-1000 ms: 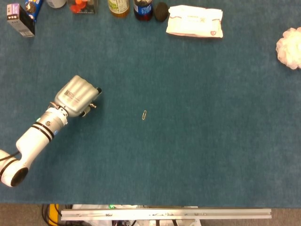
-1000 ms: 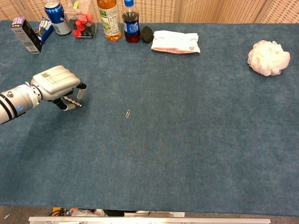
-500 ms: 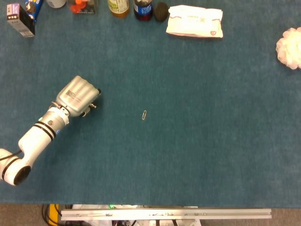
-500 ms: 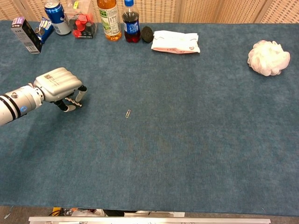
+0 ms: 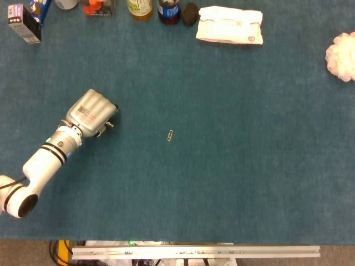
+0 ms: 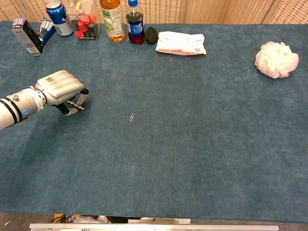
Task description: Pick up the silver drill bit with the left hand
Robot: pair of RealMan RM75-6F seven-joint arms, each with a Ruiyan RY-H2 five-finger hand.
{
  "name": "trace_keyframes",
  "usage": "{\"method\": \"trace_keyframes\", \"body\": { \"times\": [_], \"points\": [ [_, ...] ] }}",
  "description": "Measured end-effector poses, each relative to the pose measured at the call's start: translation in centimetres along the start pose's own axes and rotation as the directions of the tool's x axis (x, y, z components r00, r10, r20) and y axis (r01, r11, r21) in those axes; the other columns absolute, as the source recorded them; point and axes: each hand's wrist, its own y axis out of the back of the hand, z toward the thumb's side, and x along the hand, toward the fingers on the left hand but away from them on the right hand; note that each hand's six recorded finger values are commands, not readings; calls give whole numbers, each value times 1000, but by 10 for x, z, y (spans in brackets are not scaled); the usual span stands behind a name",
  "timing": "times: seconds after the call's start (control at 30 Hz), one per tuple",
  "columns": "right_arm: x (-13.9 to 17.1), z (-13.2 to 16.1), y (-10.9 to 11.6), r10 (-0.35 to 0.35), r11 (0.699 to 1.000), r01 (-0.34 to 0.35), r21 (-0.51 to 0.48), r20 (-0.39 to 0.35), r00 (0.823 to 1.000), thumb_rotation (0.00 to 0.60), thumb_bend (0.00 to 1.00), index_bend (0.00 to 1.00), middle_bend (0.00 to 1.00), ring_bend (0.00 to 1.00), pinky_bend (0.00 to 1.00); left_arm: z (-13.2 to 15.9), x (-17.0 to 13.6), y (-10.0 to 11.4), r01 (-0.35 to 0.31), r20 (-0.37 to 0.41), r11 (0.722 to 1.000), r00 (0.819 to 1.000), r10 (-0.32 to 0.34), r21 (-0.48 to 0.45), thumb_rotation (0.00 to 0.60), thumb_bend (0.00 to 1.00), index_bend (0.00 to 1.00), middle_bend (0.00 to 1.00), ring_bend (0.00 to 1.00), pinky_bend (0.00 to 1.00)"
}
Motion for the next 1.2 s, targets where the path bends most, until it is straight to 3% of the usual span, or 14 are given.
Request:
{"method": "trace_keyframes", "body": {
  "times": [0.4, 1.2],
  "points": [
    [2, -2, 1, -5, 1000, 5, -3, 2, 1000, 600, 289, 392, 379, 364, 477, 2, 1, -1, 8, -4, 1000, 1000, -8, -2, 600, 340, 526, 969, 942, 935],
    [7, -7, 5, -17, 1000, 18, -8, 11, 1000, 600, 289, 392, 379, 364, 477, 7, 1, -2, 16, -3, 998, 1000, -17, -61, 600, 341, 595, 979, 948, 935]
  ]
}}
